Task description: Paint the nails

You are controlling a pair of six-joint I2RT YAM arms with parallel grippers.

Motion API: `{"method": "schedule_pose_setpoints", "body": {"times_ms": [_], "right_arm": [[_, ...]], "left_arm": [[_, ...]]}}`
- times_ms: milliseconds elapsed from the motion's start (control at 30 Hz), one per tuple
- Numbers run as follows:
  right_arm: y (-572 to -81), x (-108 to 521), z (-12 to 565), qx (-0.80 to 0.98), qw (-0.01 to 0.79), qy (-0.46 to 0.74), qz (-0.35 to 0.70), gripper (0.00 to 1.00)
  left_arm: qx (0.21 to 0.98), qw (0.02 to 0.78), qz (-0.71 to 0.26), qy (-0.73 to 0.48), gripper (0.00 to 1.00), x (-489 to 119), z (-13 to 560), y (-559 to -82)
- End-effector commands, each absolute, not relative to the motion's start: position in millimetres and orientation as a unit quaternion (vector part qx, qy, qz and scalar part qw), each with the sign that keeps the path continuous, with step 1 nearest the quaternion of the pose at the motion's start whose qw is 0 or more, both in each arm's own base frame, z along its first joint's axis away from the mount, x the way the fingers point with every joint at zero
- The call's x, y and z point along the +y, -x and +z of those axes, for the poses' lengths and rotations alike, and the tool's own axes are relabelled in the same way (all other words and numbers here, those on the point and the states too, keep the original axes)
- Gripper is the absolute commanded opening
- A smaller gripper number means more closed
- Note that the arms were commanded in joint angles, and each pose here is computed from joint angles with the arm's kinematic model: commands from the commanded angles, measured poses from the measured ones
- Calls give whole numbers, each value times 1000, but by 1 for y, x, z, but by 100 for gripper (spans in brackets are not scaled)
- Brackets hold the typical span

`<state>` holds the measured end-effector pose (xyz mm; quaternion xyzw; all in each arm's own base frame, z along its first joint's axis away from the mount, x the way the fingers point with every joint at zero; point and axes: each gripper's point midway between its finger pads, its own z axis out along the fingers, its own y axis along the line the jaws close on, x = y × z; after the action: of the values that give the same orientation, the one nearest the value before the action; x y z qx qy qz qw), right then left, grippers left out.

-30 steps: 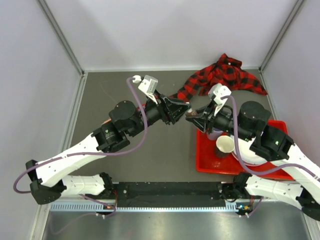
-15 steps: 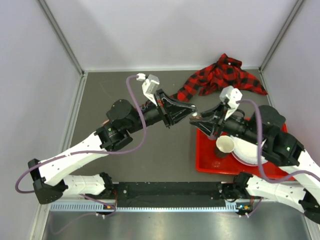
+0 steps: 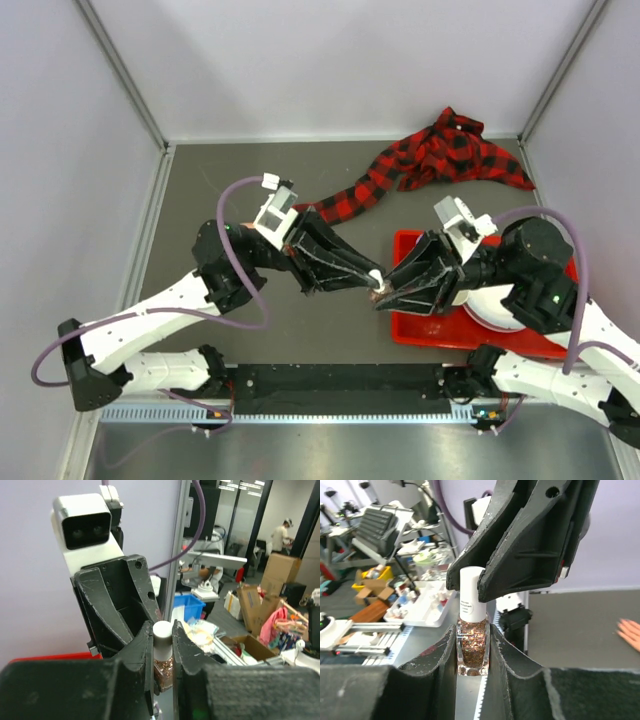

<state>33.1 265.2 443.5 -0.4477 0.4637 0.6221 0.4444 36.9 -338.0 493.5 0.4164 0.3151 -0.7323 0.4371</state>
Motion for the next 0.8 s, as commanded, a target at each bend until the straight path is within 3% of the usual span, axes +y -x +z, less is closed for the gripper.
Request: {"method": "schedule_pose_setpoints", "body": {"times_ms": [0,33,67,167,267,367,400,467,633,767], "right_arm": [[-28,258,493,383,503,430,644,0],[-36,259,493,396,517,420,632,0],[-40,259,490,407,522,417,622,0],[-67,258,476,469,549,395,568,0],[-97,253,457,532,572,373,501,0],[-127,250,441,576,592,357,436,0],[-132,249,437,584,595,355,424,0],[-146,249,431,596,606,351,392,0],[-168,247,426,610,627,337,348,0],[-178,248,420,611,637,344,321,0]], "left_arm": [[357,371,-709,-482,5,-334,461,-15],[371,394,-696,-471,19,-333,470,-22],[427,421,-667,-442,26,-339,461,-44],[482,481,-623,-384,51,-324,473,-69],[538,531,-587,-291,63,-309,483,-104],[559,547,-576,-237,67,-301,486,-120],[557,552,-578,-224,74,-300,490,-123],[574,558,-568,-190,76,-302,488,-137],[608,576,-532,-125,60,-308,483,-172],[628,573,-514,-113,55,-324,473,-189]]}}
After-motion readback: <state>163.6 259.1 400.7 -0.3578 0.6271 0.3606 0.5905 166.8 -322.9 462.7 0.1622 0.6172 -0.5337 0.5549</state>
